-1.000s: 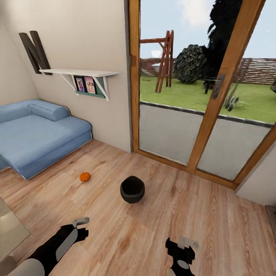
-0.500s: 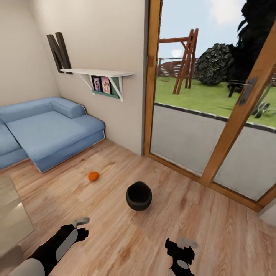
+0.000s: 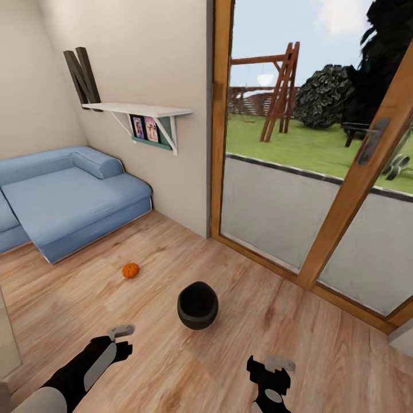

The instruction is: Place each of the two pumpkins and all three candles from the living room inside a cabinet in the living room (use any cabinet), then make sure every cabinet is closed, and position the cauldron so it is next to a table in the living room.

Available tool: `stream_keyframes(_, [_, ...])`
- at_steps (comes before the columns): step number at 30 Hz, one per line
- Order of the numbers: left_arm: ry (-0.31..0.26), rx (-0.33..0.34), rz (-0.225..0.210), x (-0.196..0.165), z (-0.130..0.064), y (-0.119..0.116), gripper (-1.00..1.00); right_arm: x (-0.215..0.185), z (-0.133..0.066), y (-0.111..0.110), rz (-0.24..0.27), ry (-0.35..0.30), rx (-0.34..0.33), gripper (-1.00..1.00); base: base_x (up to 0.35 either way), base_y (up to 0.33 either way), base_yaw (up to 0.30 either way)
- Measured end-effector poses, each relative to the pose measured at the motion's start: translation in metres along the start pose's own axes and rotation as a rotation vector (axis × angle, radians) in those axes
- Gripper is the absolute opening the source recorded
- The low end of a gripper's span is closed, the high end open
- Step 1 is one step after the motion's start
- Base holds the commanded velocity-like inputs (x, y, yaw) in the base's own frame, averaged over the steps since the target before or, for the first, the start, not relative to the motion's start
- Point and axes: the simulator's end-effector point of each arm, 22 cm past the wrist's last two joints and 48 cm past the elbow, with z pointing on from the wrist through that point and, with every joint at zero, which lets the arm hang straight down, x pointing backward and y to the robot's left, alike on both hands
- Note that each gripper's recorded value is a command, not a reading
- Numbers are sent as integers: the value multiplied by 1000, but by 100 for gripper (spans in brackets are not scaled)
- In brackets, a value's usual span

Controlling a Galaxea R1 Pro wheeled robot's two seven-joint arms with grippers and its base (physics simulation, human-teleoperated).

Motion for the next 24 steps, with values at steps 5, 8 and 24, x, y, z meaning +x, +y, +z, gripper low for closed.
stream_keyframes(5, [0, 0, 0, 0, 0, 0, 100, -1, 0, 0, 0, -2, -1, 100, 276, -73, 0])
stream_keyframes(8, [0, 0, -2, 0, 0, 0, 100, -1, 0, 0, 0, -3, -1, 100, 311, 44, 29])
stream_keyframes(24, [4, -1, -2, 1, 1, 0, 100, 2, 0, 1, -1, 2, 0, 100, 312, -21, 247])
